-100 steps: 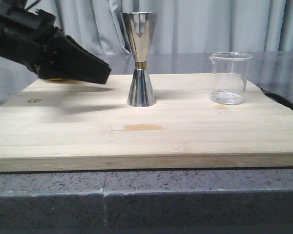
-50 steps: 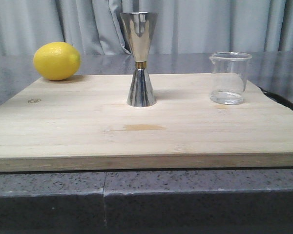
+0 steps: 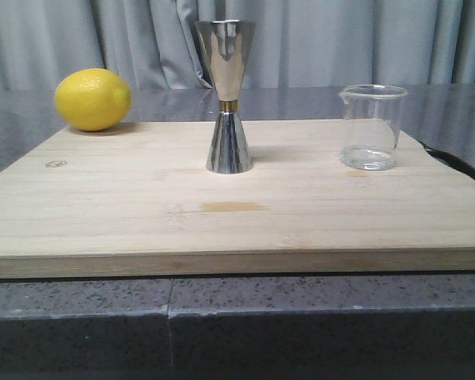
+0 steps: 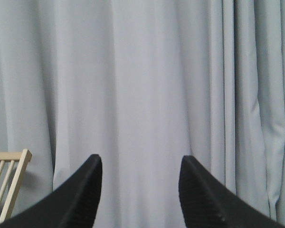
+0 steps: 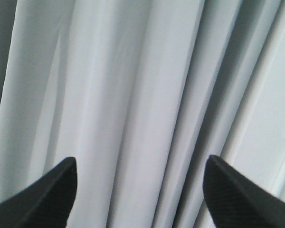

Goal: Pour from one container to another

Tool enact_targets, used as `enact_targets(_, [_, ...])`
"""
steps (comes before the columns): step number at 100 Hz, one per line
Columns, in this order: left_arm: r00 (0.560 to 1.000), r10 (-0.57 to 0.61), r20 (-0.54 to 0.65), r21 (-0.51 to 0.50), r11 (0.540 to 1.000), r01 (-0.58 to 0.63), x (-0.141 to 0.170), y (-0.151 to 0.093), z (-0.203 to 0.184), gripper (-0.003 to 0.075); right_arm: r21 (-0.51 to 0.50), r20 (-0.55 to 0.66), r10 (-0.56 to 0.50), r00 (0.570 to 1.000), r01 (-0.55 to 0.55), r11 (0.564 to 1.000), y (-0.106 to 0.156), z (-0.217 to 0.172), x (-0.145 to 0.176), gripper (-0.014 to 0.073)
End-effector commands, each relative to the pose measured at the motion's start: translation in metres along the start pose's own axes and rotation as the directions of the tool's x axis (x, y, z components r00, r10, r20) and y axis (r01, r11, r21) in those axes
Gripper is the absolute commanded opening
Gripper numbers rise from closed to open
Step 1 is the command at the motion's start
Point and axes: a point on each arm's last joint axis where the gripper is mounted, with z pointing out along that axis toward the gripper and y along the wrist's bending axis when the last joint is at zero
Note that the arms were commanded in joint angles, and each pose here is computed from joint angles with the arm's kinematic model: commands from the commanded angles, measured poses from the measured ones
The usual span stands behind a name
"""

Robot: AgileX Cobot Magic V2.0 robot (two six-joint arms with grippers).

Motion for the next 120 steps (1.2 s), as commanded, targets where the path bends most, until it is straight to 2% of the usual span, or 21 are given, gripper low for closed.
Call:
enact_targets(1, [0.986, -0.101, 0.13, 0.061, 0.994, 0.094, -0.04, -0.018, -0.008, 0.0335, 0.037, 0.125, -0.009, 0.992, 0.004, 0.999, -0.01, -0.031, -0.042, 0.05])
enact_targets(10, [0.982, -0.102, 0.159, 0.159, 0.984, 0.077, -0.055, -0.044, -0.016, 0.0335, 0.055, 0.179, -0.015, 0.984, 0.005, 0.998, -0.013, -0.055, -0.058, 0.05])
enact_targets(18, [0.983, -0.025, 0.182, 0.192, 0.981, -0.01, -0.067, -0.065, -0.033, 0.0335, 0.056, 0.225, -0.02, 0.974, 0.008, 0.998, -0.013, -0.079, -0.068, 0.05])
enact_targets(28, [0.974, 0.044, 0.223, 0.159, 0.984, -0.081, -0.079, -0.077, -0.061, 0.0335, 0.063, 0.251, -0.024, 0.968, 0.008, 0.998, -0.012, -0.104, -0.071, 0.05])
enact_targets(42, [0.96, 0.045, 0.276, 0.117, 0.99, -0.08, -0.082, -0.082, -0.111, 0.0336, 0.04, 0.286, -0.027, 0.958, 0.016, 0.999, -0.003, -0.146, -0.063, 0.05])
enact_targets(52, [0.96, 0.045, 0.278, 0.119, 0.99, -0.08, -0.067, -0.085, -0.143, 0.0336, -0.005, 0.319, -0.028, 0.947, 0.032, 0.999, 0.007, -0.175, -0.052, 0.05])
enact_targets(62, [0.964, 0.043, 0.262, 0.106, 0.992, -0.073, -0.038, -0.086, -0.173, 0.0336, -0.023, 0.323, -0.027, 0.946, 0.037, 0.999, 0.015, -0.2, -0.032, 0.05])
enact_targets(86, [0.977, 0.037, 0.209, 0.102, 0.993, -0.06, 0.048, -0.09, -0.229, 0.0336, 0.125, 0.22, -0.019, 0.975, -0.009, 0.992, 0.019, -0.246, 0.034, 0.0484])
enact_targets(96, [0.98, 0.036, 0.196, 0.103, 0.993, -0.057, 0.082, -0.09, -0.244, 0.0335, 0.092, 0.218, -0.018, 0.976, -0.002, 0.996, 0.029, -0.257, 0.059, 0.0392])
enact_targets(106, [0.985, 0.032, 0.172, 0.078, 0.996, -0.046, 0.112, -0.088, -0.251, 0.0328, 0.028, 0.23, -0.018, 0.973, 0.012, 1.0, 0.041, -0.265, 0.08, 0.0214])
enact_targets(120, [0.996, -0.03, 0.088, 0.085, 0.996, 0.023, 0.135, -0.087, -0.243, 0.0231, -0.004, 0.211, -0.014, 0.977, 0.015, 1.0, 0.049, -0.267, 0.101, -0.001])
